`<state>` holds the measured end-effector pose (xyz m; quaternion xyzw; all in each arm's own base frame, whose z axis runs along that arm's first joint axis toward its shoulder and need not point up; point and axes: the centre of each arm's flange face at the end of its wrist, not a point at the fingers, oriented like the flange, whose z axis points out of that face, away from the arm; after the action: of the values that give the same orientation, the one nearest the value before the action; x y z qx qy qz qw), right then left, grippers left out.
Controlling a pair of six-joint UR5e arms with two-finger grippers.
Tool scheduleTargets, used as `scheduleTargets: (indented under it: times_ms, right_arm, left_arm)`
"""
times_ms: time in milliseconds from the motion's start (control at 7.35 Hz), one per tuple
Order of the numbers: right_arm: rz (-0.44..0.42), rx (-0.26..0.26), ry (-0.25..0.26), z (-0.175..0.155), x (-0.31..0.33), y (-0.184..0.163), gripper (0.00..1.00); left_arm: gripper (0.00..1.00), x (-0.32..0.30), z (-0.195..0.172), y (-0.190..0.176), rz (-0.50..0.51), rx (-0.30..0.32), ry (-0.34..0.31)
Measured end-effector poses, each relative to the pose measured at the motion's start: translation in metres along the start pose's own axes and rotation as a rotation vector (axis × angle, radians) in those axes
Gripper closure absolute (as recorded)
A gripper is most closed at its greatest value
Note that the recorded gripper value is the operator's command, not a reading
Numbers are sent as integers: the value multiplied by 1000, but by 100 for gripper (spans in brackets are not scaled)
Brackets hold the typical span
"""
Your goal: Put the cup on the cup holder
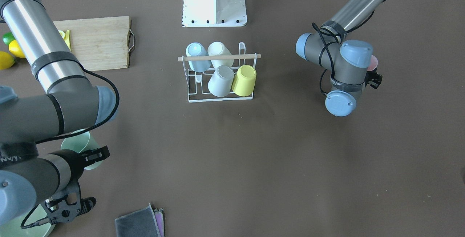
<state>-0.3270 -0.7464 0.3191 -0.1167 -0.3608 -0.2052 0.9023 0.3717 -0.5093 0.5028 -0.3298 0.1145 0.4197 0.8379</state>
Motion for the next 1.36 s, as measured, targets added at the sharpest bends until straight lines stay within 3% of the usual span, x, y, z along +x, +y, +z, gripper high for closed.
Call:
scheduleTargets:
  times_ms: [136, 272, 545, 817, 1089, 1361]
  right_arm:
    - [3, 48, -1, -16, -9, 10, 100]
    - [2, 98, -3, -30, -19, 16, 100]
    - [-2, 217, -17, -50, -33, 20, 100]
    - [-17, 357, -49, -56, -28, 19, 100]
    - [-38, 517, -68, -63, -26, 28, 100]
    - [-50, 693, -106, -53, -15, 43, 100]
  left_arm:
    - [60, -12, -25, 24, -16, 81, 9]
    - [60, -17, -46, 47, -24, 205, 24]
    - [60, -10, -69, 76, -85, 542, 99]
    - [62, 4, -88, 112, -53, 862, 118]
    - [62, 16, -99, 139, -15, 1122, 138]
    - [62, 33, -93, 158, -56, 1378, 216]
